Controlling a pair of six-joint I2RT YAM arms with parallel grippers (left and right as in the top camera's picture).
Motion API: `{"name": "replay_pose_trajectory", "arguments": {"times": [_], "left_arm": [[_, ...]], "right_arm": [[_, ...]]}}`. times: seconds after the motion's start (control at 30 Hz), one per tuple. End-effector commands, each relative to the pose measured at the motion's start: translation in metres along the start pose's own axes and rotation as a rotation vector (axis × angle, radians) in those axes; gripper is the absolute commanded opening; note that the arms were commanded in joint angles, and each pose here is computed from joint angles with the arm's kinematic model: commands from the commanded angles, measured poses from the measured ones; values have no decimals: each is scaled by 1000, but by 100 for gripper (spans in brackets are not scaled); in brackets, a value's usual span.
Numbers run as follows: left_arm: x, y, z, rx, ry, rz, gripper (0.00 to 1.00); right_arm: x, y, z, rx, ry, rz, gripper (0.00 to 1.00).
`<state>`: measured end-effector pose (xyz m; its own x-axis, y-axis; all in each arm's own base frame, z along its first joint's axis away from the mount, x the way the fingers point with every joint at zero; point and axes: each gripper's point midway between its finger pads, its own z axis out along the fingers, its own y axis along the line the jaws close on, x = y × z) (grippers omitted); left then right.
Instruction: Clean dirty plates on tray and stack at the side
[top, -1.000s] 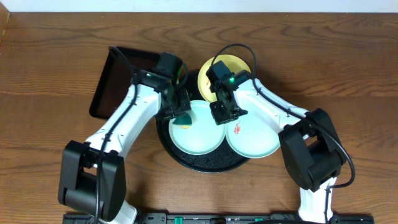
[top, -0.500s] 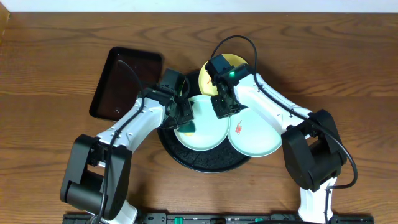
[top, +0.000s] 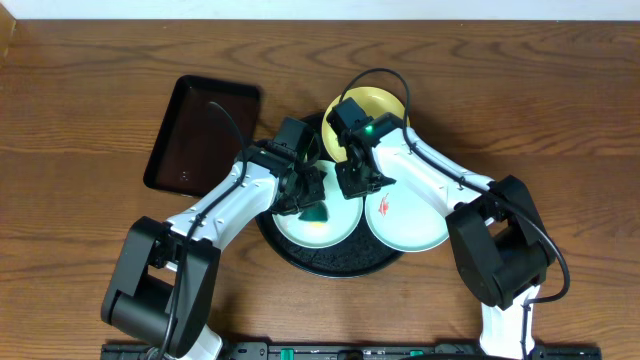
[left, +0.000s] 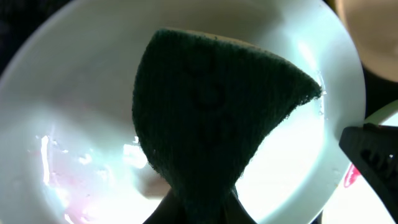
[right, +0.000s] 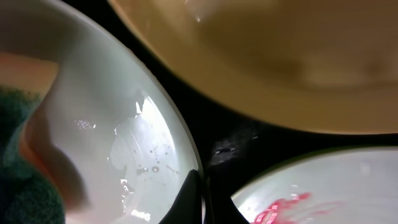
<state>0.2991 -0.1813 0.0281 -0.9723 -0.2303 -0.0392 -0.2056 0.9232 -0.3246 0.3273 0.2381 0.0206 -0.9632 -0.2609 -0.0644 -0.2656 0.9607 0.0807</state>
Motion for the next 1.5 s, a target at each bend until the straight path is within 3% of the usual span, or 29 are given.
{"name": "replay_pose_trajectory", "arguments": {"times": [0.0,0.43,0.83,1.27,1.47], "left_arm": [[8,5,4,-18,31,-19,8],[18,77,17,-299,-33,-30,7],[-12,116,-27,-606,-196,1,8],[-23,113,-43,-640,-240,6,7],[-32,107,-77,-654,-314,5,7]], "right_arm": [[5,15,3,-53,18,10,1],[7,15,4,-51,25,16,1],[9,14,4,-47,33,16,1],[12,7,4,-11,45,8,1],[16,6,3,-5,60,10,1]]}}
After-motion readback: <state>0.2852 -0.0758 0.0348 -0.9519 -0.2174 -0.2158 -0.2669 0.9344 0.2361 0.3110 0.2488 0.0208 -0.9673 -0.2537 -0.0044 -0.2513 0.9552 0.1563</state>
